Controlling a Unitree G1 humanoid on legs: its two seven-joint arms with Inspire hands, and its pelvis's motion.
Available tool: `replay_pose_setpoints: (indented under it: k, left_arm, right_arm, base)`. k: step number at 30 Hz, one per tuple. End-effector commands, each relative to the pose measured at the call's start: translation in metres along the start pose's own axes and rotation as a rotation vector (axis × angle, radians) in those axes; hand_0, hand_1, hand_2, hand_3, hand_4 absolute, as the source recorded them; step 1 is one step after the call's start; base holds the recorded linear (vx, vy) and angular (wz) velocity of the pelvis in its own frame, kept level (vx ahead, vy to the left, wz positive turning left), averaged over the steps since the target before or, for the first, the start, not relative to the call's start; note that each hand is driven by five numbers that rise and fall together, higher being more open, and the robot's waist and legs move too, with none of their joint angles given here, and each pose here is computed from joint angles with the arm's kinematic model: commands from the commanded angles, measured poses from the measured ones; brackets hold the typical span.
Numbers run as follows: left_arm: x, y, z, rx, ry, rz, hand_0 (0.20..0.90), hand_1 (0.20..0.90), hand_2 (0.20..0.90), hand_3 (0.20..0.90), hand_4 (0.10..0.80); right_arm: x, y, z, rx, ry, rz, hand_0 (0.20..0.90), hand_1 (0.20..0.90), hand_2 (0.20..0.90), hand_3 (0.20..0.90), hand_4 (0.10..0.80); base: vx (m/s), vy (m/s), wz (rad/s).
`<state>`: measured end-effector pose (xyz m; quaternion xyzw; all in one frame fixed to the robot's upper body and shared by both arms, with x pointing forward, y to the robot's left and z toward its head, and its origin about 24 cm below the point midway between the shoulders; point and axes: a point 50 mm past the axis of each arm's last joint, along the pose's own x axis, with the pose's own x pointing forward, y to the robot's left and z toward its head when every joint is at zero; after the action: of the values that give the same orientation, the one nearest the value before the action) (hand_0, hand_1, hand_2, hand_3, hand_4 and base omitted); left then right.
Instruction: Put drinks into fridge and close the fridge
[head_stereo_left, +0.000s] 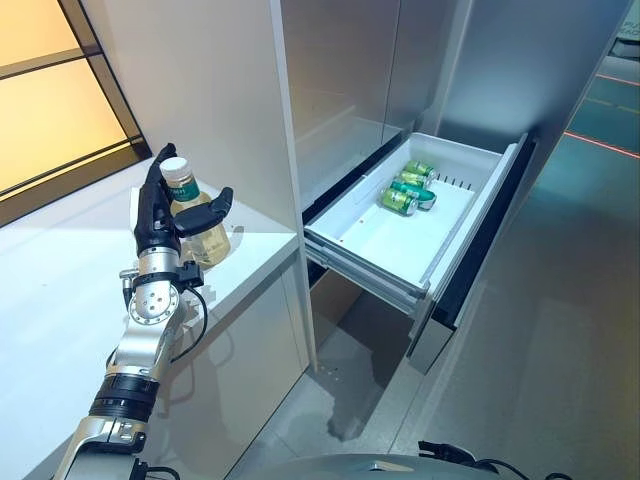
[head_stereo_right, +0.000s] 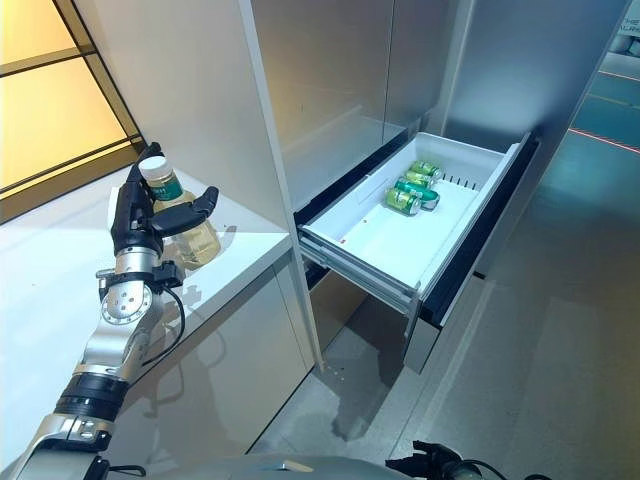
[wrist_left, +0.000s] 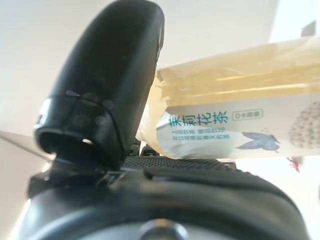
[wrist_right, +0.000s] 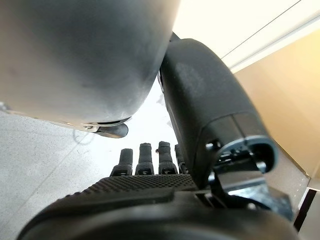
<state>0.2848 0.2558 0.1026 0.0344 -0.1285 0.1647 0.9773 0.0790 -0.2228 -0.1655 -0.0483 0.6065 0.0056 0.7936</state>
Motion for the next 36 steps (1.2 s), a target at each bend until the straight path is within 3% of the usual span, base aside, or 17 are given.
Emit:
replay_pose_setpoints:
  k: [1,9,36]
  left_arm:
    - [0.018,-0.002,0.013,-0.107,-0.044,0.048,0.9,0.9,0.9,0.9,0.8]
    - [0.016,-0.006,0.009,-0.157,-0.013,0.099,0.9,0.9,0.9,0.9,0.8]
    - [0.025,0.0,0.04,0.179,-0.183,0.068,0.9,0.9,0.9,0.9,0.8]
  right_arm:
    - [0.001,-0.001,0.004,-0.059,0.007,-0.004,0.9,0.9,0.9,0.9,0.8]
    - [0.001,0.0,0.006,-0.057,0.007,-0.002,0.9,0.9,0.9,0.9,0.8]
    - [0.0,-0.002,0.003,-0.054,0.003,-0.003,0.9,0.9,0.9,0.9,0.8]
  base:
    - [0.0,0.0,0.0]
    - [0.0,0.0,0.0]
    - [0.0,0.0,0.0]
